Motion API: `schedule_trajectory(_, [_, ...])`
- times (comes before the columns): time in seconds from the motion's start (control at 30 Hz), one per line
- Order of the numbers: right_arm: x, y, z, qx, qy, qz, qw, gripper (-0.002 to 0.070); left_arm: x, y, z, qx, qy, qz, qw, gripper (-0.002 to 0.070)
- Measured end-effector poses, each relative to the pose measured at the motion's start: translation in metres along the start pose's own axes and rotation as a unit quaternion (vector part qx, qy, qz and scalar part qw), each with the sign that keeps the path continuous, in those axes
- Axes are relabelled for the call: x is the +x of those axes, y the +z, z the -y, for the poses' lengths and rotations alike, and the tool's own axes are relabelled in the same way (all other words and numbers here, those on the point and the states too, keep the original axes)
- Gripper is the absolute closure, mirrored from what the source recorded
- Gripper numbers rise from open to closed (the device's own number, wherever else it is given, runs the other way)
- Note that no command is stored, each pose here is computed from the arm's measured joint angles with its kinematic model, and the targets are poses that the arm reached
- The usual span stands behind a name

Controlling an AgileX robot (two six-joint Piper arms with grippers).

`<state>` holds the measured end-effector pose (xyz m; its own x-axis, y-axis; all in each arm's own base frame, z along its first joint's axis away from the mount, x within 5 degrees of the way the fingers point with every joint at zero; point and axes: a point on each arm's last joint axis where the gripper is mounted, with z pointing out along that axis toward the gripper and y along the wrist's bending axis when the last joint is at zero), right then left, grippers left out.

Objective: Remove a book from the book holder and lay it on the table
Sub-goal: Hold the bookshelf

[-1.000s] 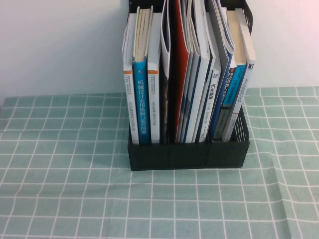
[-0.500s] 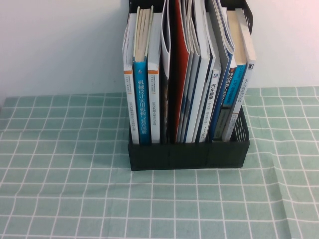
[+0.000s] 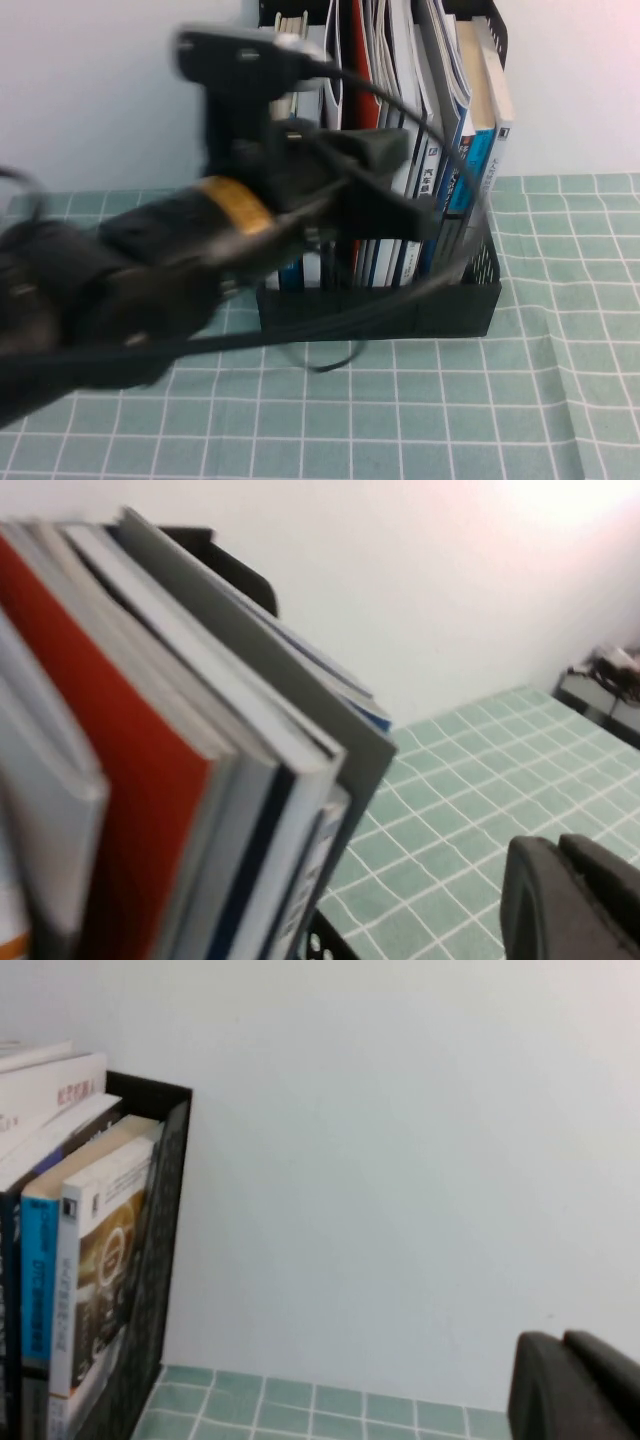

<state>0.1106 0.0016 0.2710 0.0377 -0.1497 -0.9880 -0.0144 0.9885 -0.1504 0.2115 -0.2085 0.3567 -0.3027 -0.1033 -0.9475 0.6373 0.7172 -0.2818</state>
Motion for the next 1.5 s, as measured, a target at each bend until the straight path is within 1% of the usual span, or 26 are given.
schedule_trajectory(0.1, [0.004, 0.013, -0.007, -0.034, 0.001, -0.008, 0.999, 0.0680, 0.010, 0.055, 0.019, 0.019, 0.012, -0.042, 0.999, 0.0678])
schedule_trajectory(0.23, [0.008, 0.024, -0.022, -0.102, -0.012, -0.009, 0.995, 0.0680, 0.024, 0.121, 0.029, 0.021, 0.008, -0.093, 0.995, 0.0678])
schedule_trajectory(0.33, [0.015, 0.032, -0.028, -0.123, -0.014, -0.028, 0.992, 0.0680, 0.031, 0.153, 0.033, 0.019, 0.007, -0.121, 0.992, 0.0678])
schedule_trajectory(0.4, [0.019, 0.036, -0.030, -0.130, -0.017, -0.039, 0.991, 0.0680, 0.032, 0.166, 0.036, 0.019, 0.009, -0.136, 0.990, 0.0678])
schedule_trajectory(0.53, [0.022, 0.044, -0.036, -0.157, -0.030, -0.029, 0.987, 0.0680, 0.026, 0.178, 0.038, 0.019, 0.008, -0.143, 0.989, 0.0678])
schedule_trajectory(0.63, [0.019, 0.053, -0.040, -0.179, -0.031, -0.010, 0.983, 0.0680, 0.020, 0.179, 0.031, 0.007, -0.017, -0.143, 0.990, 0.0678])
schedule_trajectory(0.83, [0.022, 0.077, -0.050, -0.213, -0.011, 0.011, 0.977, 0.0680, 0.014, 0.178, -0.005, -0.043, -0.075, -0.166, 0.982, 0.0678])
schedule_trajectory(1.0, [0.025, 0.096, -0.056, -0.235, 0.000, 0.038, 0.971, 0.0671, 0.011, 0.178, -0.015, -0.055, -0.089, -0.168, 0.980, 0.0678])
schedule_trajectory(1.07, [0.028, 0.104, -0.058, -0.239, 0.004, 0.038, 0.970, 0.0645, 0.010, 0.177, -0.017, -0.058, -0.098, -0.167, 0.979, 0.0678])
schedule_trajectory(1.1, [0.029, 0.108, -0.058, -0.242, 0.005, 0.036, 0.970, 0.0620, 0.010, 0.177, -0.018, -0.060, -0.099, -0.169, 0.979, 0.0678])
schedule_trajectory(1.17, [0.031, 0.116, -0.061, -0.249, 0.011, 0.037, 0.968, 0.0561, 0.010, 0.176, -0.020, -0.063, -0.104, -0.171, 0.978, 0.0678])
schedule_trajectory(1.23, [0.032, 0.126, -0.063, -0.259, 0.024, 0.036, 0.965, 0.0484, 0.009, 0.176, -0.023, -0.067, -0.108, -0.175, 0.976, 0.0678])
schedule_trajectory(1.33, [0.034, 0.143, -0.067, -0.276, 0.031, 0.037, 0.960, 0.0400, 0.008, 0.174, -0.028, -0.074, -0.113, -0.179, 0.974, 0.0678])
schedule_trajectory(1.4, [0.036, 0.153, -0.071, -0.285, 0.032, 0.035, 0.957, 0.0368, 0.008, 0.174, -0.029, -0.077, -0.116, -0.181, 0.974, 0.0678])
schedule_trajectory(1.5, [0.040, 0.168, -0.080, -0.297, 0.036, 0.030, 0.954, 0.0351, 0.007, 0.174, -0.032, -0.083, -0.125, -0.181, 0.972, 0.0678])
